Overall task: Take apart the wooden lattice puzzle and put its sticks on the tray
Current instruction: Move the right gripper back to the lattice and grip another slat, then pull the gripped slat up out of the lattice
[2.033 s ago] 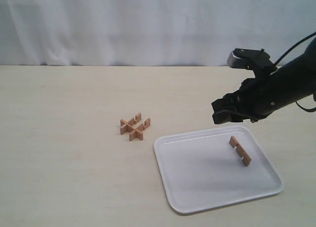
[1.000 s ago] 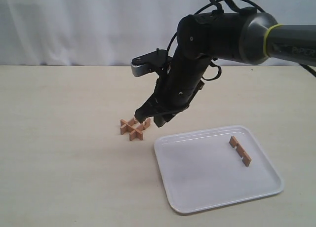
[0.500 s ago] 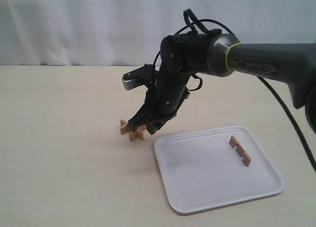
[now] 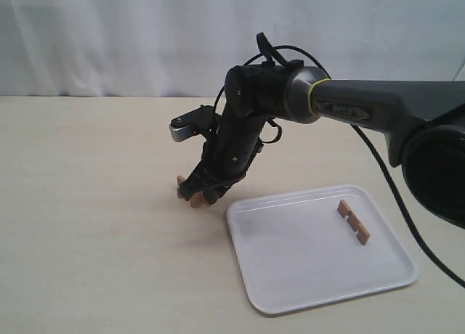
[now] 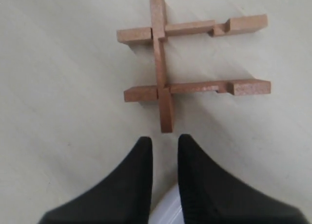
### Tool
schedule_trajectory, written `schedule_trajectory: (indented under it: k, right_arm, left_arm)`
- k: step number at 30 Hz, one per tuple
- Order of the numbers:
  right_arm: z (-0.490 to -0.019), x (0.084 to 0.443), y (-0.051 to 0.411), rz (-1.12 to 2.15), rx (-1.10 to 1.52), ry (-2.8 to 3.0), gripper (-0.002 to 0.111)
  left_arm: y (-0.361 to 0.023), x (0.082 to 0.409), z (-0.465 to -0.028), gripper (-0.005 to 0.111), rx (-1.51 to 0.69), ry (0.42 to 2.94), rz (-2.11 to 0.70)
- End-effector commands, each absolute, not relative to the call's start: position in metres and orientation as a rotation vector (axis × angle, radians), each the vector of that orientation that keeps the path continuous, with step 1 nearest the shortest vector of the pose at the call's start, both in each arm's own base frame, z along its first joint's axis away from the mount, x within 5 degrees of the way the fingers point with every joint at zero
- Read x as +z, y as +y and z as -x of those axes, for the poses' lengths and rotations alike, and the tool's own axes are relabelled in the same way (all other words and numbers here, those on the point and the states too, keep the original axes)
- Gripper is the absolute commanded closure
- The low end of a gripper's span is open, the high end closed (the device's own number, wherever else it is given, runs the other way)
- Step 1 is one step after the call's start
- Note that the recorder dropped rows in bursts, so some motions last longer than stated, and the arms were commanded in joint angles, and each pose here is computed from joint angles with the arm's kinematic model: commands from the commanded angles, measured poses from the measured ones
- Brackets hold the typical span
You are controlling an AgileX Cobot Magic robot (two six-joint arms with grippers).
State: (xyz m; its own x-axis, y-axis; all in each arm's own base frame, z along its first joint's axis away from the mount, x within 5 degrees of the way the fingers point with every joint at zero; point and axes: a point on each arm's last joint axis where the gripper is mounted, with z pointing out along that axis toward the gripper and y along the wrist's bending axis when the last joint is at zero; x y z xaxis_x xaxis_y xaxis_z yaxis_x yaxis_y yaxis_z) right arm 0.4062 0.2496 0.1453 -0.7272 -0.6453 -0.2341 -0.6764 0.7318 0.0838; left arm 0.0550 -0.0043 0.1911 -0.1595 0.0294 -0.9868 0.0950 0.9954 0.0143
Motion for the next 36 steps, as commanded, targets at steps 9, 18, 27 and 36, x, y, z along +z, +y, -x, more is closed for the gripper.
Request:
schedule_trajectory:
  k: [9, 18, 27, 36]
  right_arm:
    - [-0.412, 0.134, 0.253, 1.045, 0.257, 2.709, 0.082]
    - [-0.415, 0.118, 0.255, 0.999, 0.254, 2.723, 0.082]
    - [-0.414, 0.118, 0.254, 1.004, 0.256, 2.738, 0.104]
    - [-0.413, 0.118, 0.254, 0.999, 0.265, 2.755, 0.104]
  left_arm:
    - [-0.004, 0.191, -0.055, 0.107, -0.063, 1.722, -0.091]
    - [-0.004, 0.191, -0.055, 0.107, -0.063, 1.722, -0.091]
    - [-0.004, 0.191, -0.055, 0.107, -0.063, 1.722, -0.091]
    - [-0.004, 0.191, -0.055, 0.107, -0.063, 1.722, -0.091]
